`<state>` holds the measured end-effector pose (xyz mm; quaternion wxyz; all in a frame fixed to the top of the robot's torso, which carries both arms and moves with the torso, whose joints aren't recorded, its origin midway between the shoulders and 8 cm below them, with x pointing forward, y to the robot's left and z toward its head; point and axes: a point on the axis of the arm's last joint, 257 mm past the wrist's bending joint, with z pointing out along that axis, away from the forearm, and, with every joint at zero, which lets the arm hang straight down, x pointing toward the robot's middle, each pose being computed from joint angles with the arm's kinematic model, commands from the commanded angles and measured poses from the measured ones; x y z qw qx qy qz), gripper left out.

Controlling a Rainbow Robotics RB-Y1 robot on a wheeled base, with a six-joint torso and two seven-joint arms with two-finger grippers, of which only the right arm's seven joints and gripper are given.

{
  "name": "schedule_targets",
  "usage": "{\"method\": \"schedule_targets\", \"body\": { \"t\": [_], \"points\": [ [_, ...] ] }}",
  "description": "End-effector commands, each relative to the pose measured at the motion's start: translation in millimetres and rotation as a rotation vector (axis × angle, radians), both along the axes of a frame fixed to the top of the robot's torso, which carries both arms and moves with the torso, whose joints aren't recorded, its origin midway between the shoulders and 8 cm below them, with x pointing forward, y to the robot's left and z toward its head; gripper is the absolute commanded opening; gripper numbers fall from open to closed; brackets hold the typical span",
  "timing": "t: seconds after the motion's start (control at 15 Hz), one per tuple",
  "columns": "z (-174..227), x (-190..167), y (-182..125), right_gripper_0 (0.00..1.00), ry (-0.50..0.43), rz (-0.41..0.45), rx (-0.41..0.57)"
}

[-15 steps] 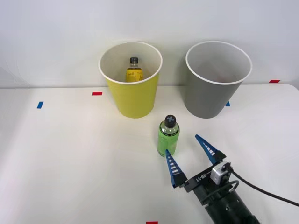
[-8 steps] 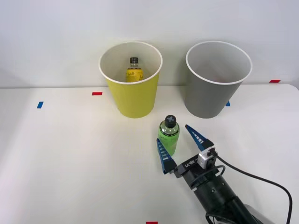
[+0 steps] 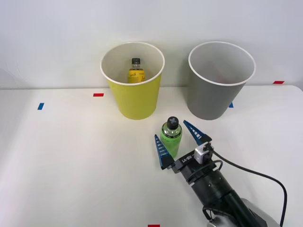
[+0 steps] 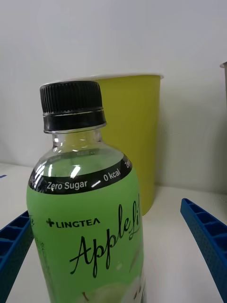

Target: Put cans in the gray bin, plastic bottles in the light green bin

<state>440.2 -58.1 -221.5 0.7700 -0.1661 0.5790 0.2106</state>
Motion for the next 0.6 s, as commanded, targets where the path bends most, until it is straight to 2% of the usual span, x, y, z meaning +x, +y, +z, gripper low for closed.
{"method": "schedule_targets", "body": {
  "t": [0.07, 0.13, 0.27, 0.6],
  "points": [
    [3.2, 1.9, 1.0, 0.97, -0.022, -0.002, -0.027],
    [3.6, 1.8, 0.9, 0.75, -0.026, -0.003, -0.031],
    [3.2, 2.4, 0.2, 0.02, -0.027, -0.008, -0.034],
    [2.1, 2.2, -1.0, 0.00, -0.026, -0.012, -0.038]
  ]
}}
